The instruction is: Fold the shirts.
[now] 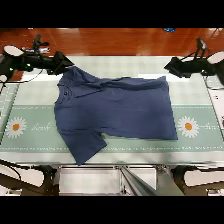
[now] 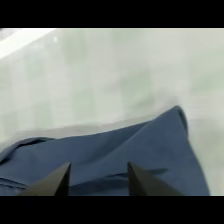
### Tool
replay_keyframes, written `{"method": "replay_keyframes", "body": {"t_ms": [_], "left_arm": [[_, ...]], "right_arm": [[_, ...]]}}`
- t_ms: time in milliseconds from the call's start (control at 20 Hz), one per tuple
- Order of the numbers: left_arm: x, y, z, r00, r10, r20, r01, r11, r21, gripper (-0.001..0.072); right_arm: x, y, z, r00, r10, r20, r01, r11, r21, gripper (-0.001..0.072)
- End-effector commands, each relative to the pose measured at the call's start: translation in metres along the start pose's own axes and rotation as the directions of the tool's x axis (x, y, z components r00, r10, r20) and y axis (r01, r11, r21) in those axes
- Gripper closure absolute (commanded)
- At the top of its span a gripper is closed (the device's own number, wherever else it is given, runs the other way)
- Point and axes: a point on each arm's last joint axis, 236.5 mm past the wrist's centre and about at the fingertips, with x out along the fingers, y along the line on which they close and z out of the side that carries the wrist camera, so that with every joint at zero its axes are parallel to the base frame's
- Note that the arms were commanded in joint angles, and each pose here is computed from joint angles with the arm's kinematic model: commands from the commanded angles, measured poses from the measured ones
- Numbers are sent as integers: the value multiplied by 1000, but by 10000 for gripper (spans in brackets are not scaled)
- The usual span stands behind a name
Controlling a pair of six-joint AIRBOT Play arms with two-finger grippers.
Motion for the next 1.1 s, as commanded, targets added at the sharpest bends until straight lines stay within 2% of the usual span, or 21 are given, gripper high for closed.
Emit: {"method": "replay_keyframes", "body": {"t_ms": [0, 100, 200, 300, 400, 550, 700, 1050], "left_arm": [[-54, 47, -41, 961, 101, -259, -131, 986, -104, 202], [-104, 75, -63, 929, 144, -340, -181, 980, -79, 202], [-134, 87, -76, 946, 163, -279, -200, 974, -109, 202], [-145, 102, -107, 960, 181, -213, -213, 967, -140, 201], [-144, 119, -170, 957, 159, -244, -212, 954, -211, 201], [-127, 142, -246, 960, 97, -261, -194, 906, -377, 201], [-126, 156, -269, 964, 69, -257, -183, 873, -452, 201], [-93, 157, -278, 940, 75, -334, -218, 884, -415, 203]], "right_arm": [[-51, -13, 21, 999, -16, -36, 16, 1000, -10, 297], [-107, -29, 22, 998, -65, -23, 63, 997, -45, 297], [-151, -41, 18, 990, -137, 39, 139, 988, -73, 297], [-173, -52, -12, 984, -167, 64, 169, 985, -35, 296], [-172, -68, -64, 980, -191, 63, 189, 981, 37, 297], [-149, -70, -160, 991, -126, 39, 120, 983, 137, 296], [-144, -59, -220, 998, -66, 10, 63, 983, 172, 296], [-153, -43, -237, 999, -28, 21, 23, 981, 191, 297]]}}
